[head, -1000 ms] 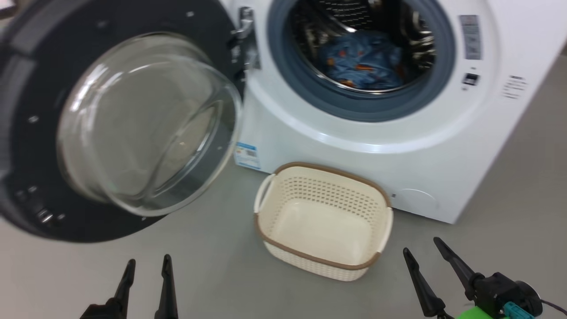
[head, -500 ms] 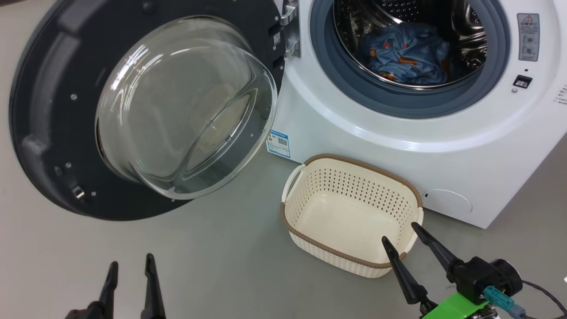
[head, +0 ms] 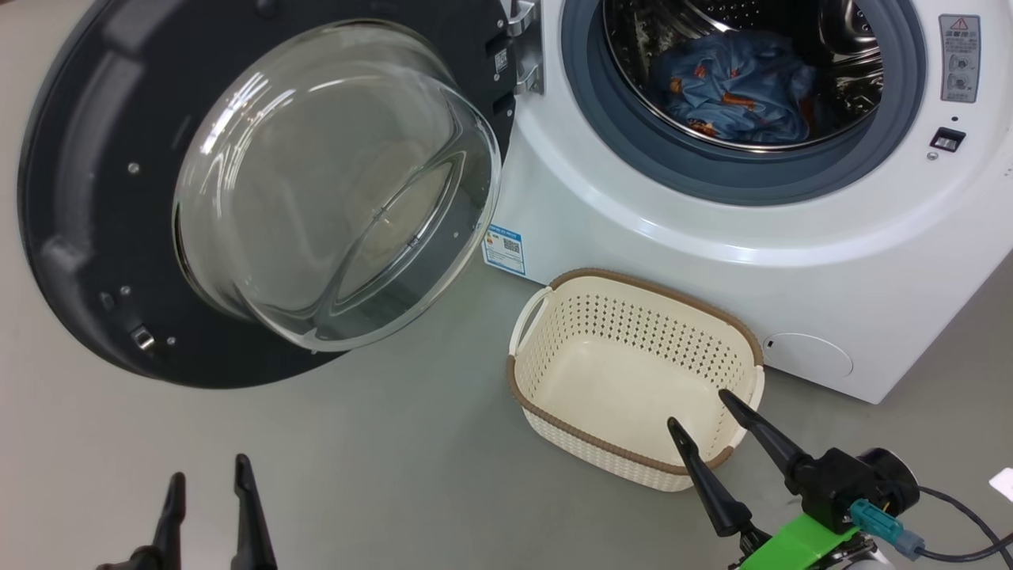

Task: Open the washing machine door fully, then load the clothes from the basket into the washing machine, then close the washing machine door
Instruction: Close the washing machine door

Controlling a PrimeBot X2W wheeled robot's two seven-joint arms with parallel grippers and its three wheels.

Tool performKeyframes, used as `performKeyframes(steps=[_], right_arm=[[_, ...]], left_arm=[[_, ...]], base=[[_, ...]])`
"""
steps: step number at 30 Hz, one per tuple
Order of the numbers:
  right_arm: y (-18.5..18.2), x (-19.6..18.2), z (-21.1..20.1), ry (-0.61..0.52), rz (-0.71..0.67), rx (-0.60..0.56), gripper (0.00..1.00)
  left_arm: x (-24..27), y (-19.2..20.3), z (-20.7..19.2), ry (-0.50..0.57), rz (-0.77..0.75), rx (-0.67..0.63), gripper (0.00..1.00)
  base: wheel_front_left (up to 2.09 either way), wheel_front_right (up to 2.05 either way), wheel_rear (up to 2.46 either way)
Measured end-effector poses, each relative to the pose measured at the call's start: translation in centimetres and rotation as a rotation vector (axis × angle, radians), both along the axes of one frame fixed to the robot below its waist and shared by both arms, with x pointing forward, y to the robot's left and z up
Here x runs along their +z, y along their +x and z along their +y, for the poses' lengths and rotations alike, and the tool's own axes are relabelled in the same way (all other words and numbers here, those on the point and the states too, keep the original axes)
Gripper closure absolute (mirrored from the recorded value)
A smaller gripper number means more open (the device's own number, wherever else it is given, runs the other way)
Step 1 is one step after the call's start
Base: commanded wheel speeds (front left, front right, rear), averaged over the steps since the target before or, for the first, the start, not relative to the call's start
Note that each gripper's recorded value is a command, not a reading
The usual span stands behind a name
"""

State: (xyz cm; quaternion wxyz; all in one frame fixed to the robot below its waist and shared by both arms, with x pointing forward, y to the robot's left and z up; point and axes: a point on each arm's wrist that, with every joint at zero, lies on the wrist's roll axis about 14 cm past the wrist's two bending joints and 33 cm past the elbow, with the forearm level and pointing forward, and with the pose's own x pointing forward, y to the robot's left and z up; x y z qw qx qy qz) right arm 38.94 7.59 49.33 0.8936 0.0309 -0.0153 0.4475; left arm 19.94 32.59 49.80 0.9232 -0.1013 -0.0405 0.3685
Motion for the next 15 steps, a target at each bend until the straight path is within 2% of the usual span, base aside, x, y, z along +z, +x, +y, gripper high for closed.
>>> performKeyframes(steps=[15], right_arm=[[0.3, 0.2, 0.3, -0.005, -0.011, 0.027, 0.0]], left_arm=[[0.2, -1.2, 0.5, -0.018, -0.01, 0.062, 0.0]], base=[[-0.09, -0.09, -0.09]])
